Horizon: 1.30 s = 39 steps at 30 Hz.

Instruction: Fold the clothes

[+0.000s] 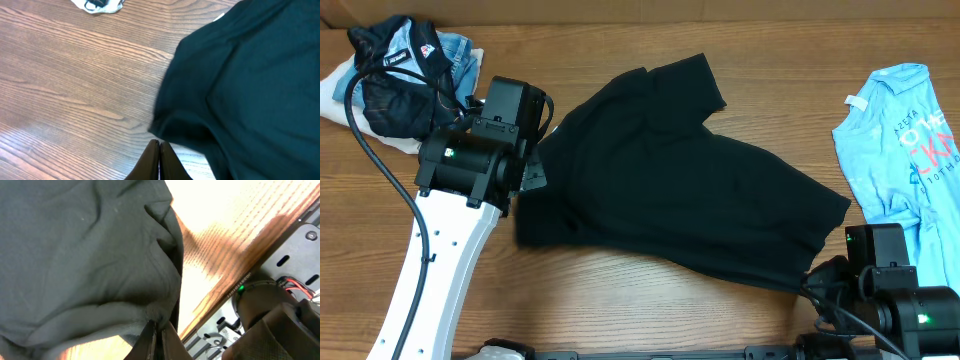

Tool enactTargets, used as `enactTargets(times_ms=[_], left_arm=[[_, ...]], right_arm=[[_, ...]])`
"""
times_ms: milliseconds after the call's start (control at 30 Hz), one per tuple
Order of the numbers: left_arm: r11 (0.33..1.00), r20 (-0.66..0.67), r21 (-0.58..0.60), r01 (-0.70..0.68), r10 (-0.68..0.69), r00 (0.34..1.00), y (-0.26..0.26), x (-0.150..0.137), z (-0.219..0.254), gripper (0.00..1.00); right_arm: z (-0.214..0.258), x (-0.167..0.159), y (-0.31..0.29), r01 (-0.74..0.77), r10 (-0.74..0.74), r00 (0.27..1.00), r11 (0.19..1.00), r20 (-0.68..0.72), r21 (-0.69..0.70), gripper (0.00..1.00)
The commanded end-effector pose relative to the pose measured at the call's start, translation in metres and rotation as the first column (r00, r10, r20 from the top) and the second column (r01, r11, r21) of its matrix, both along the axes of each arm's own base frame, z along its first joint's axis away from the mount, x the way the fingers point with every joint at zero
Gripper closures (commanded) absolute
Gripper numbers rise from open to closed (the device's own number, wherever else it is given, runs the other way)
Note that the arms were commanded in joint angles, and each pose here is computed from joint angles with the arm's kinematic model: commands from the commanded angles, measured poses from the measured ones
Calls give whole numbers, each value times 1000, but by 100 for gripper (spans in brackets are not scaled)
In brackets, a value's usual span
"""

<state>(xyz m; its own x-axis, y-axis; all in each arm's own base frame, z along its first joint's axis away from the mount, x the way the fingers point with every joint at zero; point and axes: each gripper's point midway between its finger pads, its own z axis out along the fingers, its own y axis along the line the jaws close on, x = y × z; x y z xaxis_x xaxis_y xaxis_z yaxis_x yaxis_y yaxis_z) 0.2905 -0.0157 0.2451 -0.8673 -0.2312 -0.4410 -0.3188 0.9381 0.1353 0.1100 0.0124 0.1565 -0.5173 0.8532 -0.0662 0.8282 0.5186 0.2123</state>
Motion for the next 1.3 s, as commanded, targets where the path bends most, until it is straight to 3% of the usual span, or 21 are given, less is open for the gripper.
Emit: enactTargets(times_ms=[0,133,167,200,267,400,467,500,567,667,767,933,1033,1267], left_arm=[[1000,5,6,19,-19,1000,1,2,4,81],[1000,25,1,23,-23,999,-1,7,6,80],[1000,37,-8,27,-27,999,-3,10,6,81],[997,68,-38,72,-69,995,-12,21,8,81],[988,92,-67,142,-136,986,-25,35,7,79],[962,94,-109,251,-242,966,-47,62,-9,75],[951,70,-129,281,-274,959,-57,75,-26,71],[946,53,-138,293,-289,956,-61,82,-37,71],[940,25,-157,303,-302,953,-68,96,-58,74],[924,-8,-182,335,-342,940,-80,114,-90,88],[914,-34,-195,356,-369,929,-88,130,-121,95],[900,-88,-225,374,-401,912,-96,140,-165,96],[900,-115,-232,368,-401,909,-97,142,-184,96],[871,-146,-278,405,-455,879,-107,147,-224,96]], right_arm=[[9,8,-1,7,-7,999,1000,53,-6,96],[11,16,-1,3,-3,997,1000,81,-5,89],[11,19,-1,-1,1,996,1000,89,-8,82],[12,24,-3,0,2,995,1000,99,-21,61],[12,31,-3,-14,17,994,1000,106,-26,49],[9,46,-2,-28,32,993,999,111,-31,14],[8,57,-1,-54,59,991,998,120,-39,6],[7,63,-1,-70,75,989,997,123,-45,7],[4,75,-1,-92,98,988,994,122,-53,17],[-4,92,-1,-93,99,989,994,107,-60,41],[-16,109,0,-94,99,991,994,86,-59,62],[-42,139,1,-105,108,993,993,43,-59,87],[-59,154,2,-138,139,990,988,20,-64,92],[-98,174,4,-162,160,986,985,-42,-55,92]])
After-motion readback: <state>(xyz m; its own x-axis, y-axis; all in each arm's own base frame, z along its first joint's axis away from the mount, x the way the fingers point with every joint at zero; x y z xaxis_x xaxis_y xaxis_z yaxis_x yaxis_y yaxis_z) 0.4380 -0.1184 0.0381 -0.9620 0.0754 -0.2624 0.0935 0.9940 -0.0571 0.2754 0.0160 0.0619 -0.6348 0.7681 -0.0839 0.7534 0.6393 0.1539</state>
